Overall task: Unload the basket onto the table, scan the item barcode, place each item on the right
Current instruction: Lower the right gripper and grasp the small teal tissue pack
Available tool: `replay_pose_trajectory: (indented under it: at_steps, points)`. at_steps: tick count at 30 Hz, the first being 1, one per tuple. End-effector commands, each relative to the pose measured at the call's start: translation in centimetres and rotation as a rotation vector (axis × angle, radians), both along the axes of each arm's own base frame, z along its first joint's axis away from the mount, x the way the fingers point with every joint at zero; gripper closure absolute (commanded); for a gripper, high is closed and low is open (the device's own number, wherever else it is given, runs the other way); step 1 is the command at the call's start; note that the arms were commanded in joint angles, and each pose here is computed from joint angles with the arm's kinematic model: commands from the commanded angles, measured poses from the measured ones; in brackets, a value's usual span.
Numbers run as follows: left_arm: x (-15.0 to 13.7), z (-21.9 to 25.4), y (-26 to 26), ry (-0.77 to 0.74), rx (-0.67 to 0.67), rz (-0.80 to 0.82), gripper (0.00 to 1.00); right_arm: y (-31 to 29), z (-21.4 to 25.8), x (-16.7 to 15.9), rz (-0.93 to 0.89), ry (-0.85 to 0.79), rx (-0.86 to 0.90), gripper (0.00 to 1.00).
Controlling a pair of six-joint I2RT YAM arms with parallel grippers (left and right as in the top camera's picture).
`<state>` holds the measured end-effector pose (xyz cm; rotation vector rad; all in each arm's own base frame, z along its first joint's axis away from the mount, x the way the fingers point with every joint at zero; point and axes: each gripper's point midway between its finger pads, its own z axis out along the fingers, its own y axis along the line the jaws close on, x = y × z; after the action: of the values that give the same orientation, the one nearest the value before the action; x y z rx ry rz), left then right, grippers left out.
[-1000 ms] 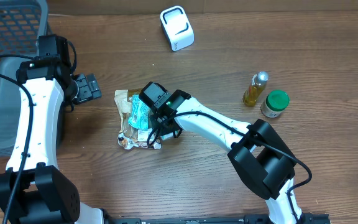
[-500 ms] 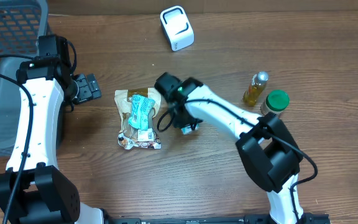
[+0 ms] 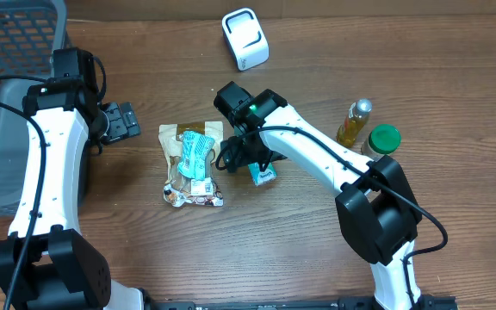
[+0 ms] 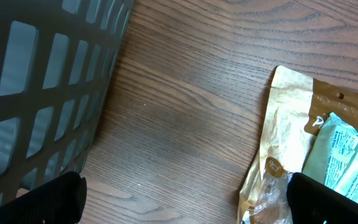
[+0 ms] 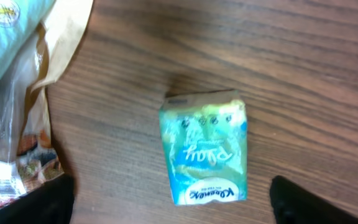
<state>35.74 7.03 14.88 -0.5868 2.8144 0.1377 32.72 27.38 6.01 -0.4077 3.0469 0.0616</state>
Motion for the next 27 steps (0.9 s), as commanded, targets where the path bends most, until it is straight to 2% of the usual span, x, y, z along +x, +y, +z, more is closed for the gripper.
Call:
replay_pose_trajectory:
  at_steps: [1, 3, 4, 8, 12, 16, 22, 27]
  points:
    - [0.3, 1.2, 0.3, -0.032, 0.02, -0.006, 0.0, 0.2, 0.0, -0.7, -0.03, 0.023, 0.015, 0.24]
    - [0.3, 1.2, 0.3, -0.032, 0.02, -0.006, 0.01, -0.1, -0.6, -1.1, -0.033, 0.036, 0.003, 0.42]
    - [0.3, 1.2, 0.3, -0.032, 0.02, -0.006, 0.0, -0.2, -0.9, -1.3, -0.033, 0.04, 0.0, 0.46]
    - [0.3, 1.2, 0.3, -0.032, 0.02, -0.006, 0.0, -0.4, -2.2, -1.0, -0.032, 0.015, -0.005, 0.51]
    - [0.3, 1.2, 0.3, -0.032, 0.02, -0.006, 0.01, -1.3, -3.0, -0.4, -0.025, -0.051, -0.077, 0.52]
    - [0.3, 1.2, 0.3, -0.032, 0.02, -0.006, 0.01, -0.5, -3.8, -0.7, -0.006, -0.072, -0.069, 0.54]
    - [0.3, 1.2, 0.3, -0.032, 0.02, -0.006, 0.0, -1.5, -5.0, -0.5, 0.024, -0.169, -0.178, 0.65]
    - [0.3, 1.2, 0.3, -0.032, 0.02, -0.006, 0.0, -1.6, -5.6, -1.0, 0.041, -0.18, -0.196, 0.73]
